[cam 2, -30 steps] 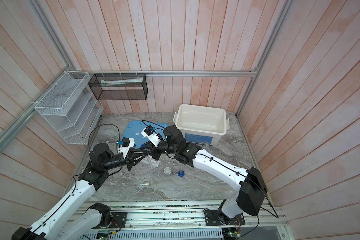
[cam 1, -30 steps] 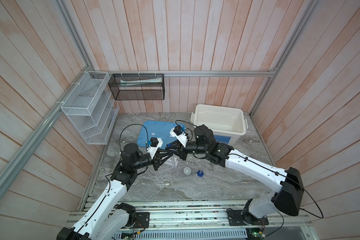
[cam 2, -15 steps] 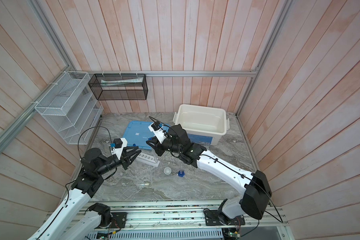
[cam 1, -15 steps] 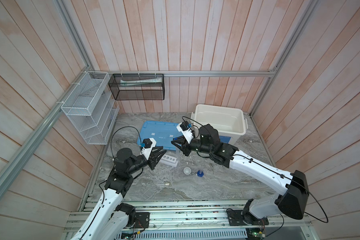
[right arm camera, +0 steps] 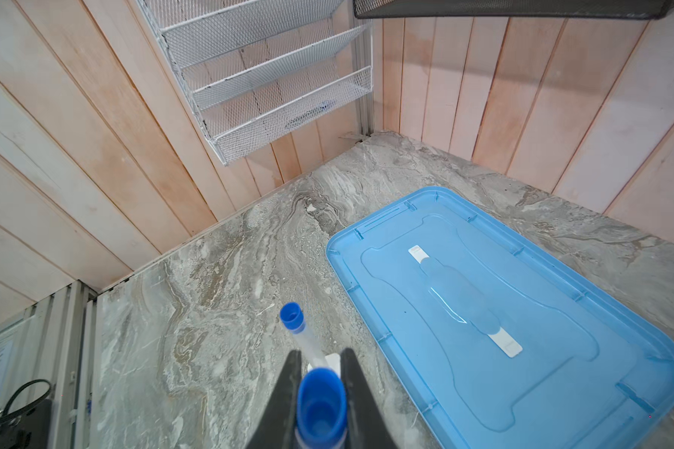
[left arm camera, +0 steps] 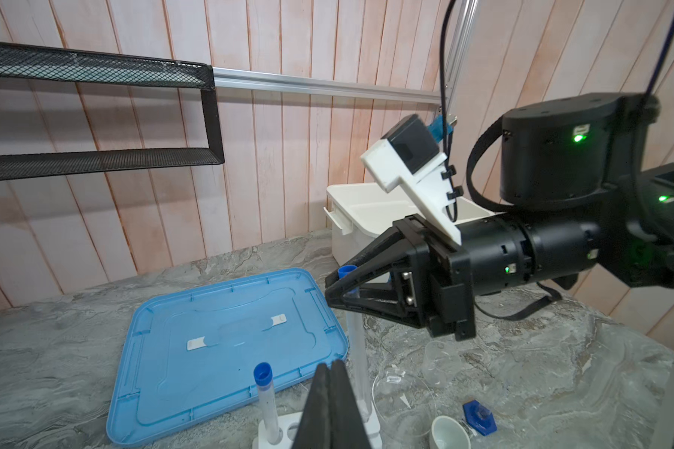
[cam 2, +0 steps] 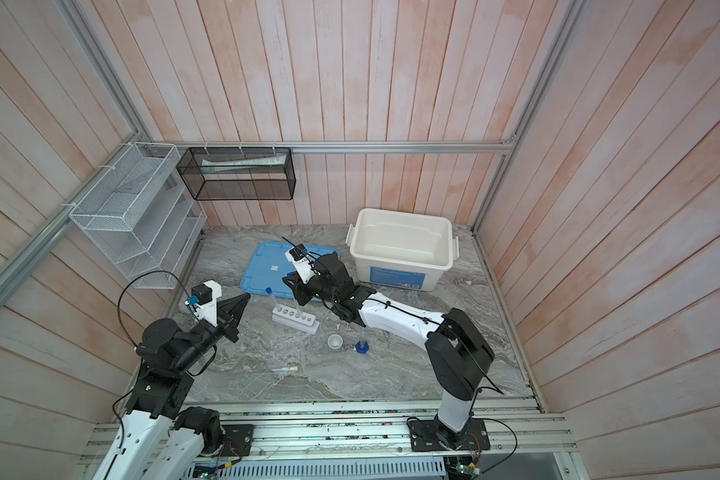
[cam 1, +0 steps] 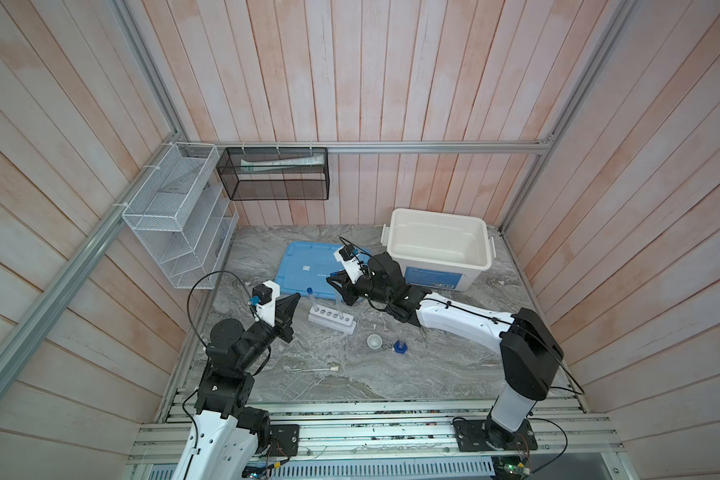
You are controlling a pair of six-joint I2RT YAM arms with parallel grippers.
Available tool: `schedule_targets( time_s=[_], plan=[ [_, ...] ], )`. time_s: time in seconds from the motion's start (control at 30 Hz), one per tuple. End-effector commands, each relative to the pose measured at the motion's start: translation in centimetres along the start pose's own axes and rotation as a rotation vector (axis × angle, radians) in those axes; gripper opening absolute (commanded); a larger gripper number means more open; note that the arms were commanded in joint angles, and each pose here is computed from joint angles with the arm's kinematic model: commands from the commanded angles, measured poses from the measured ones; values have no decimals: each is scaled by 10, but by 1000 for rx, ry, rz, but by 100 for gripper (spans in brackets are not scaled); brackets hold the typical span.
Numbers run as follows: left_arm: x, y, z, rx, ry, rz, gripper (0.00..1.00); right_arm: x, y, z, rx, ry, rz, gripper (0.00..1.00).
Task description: Organize the chemistry lab equipment
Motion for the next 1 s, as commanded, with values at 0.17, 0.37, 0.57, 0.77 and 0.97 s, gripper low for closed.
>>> schedule_targets(
  time_s=[0.17,0.37,0.57,0.77,0.97],
  plan=[
    [12,-11,1,48,122,-21,76,1,12,35,-114,10,-14,6],
    [14,-10,-2,14,149,-9,79,3,6,50,-131,23,7,6],
    [21,-11,-8,-34,246,-57,79,4,-5,57,-139,28,29,6],
    [21,-9,-12,-57,268,-42,79,5,-18,59,-152,26,17,7],
    [21,-9,-12,-55,260,-39,79,5,-23,57,-164,13,-6,7]
  ],
)
Point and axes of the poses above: each gripper's point midway between its finger pads, its own z axis out along the fingers, its own x axis along the line the jaws close on, y = z × x, the point moved 8 cm from there along -z, back along the fingers, and after that the axes turned 1 degree about z, right-handed, at the moved point
